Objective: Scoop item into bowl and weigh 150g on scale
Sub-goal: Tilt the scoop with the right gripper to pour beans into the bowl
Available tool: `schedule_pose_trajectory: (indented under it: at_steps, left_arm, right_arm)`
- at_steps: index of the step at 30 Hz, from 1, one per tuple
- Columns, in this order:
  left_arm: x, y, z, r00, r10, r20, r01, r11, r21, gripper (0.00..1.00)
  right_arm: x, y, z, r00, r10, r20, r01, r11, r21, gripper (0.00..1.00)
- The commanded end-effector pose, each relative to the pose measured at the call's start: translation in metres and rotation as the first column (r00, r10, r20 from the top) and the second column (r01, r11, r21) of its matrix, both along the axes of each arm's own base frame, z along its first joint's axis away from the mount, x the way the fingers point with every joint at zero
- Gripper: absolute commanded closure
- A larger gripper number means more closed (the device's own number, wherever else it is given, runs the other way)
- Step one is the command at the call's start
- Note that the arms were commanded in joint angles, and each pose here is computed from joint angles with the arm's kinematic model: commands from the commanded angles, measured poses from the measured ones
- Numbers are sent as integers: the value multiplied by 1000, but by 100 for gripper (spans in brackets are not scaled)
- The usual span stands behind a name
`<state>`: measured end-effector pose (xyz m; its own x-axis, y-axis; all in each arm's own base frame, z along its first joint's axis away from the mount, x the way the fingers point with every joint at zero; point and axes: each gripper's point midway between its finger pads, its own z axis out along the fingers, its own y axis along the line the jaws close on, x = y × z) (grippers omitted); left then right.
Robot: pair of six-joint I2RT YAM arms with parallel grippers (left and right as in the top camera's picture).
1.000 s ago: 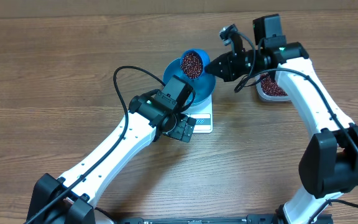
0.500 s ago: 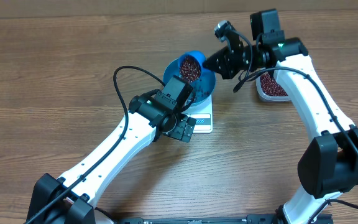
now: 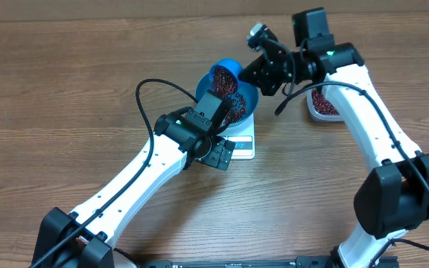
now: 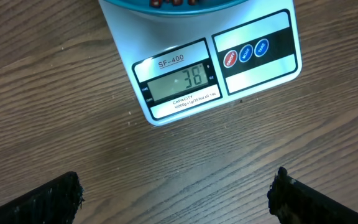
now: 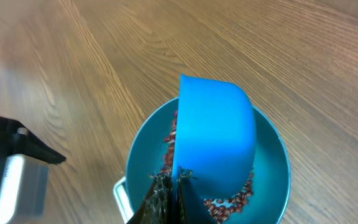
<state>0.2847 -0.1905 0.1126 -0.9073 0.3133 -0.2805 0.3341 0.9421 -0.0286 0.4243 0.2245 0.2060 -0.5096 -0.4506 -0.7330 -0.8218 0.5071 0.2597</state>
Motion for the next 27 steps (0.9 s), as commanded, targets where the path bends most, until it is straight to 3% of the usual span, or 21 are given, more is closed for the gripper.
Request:
schedule_pose_trajectory:
  at_steps: [1,18,27]
  left_arm:
    - [-1,3,-3,1000,1,1,-1,1000,15,0]
    - [-1,3,-3,1000,1,1,-1,1000,15,0]
    - [-1,3,-3,1000,1,1,-1,1000,15,0]
  right_arm:
    - [9,3,9,994,1,111,9,996,-87,96]
    - [16,2,15,964,97,246,-61,987,-151,96]
    - [19,-1,43,944,120,307,-66,981,-183,96]
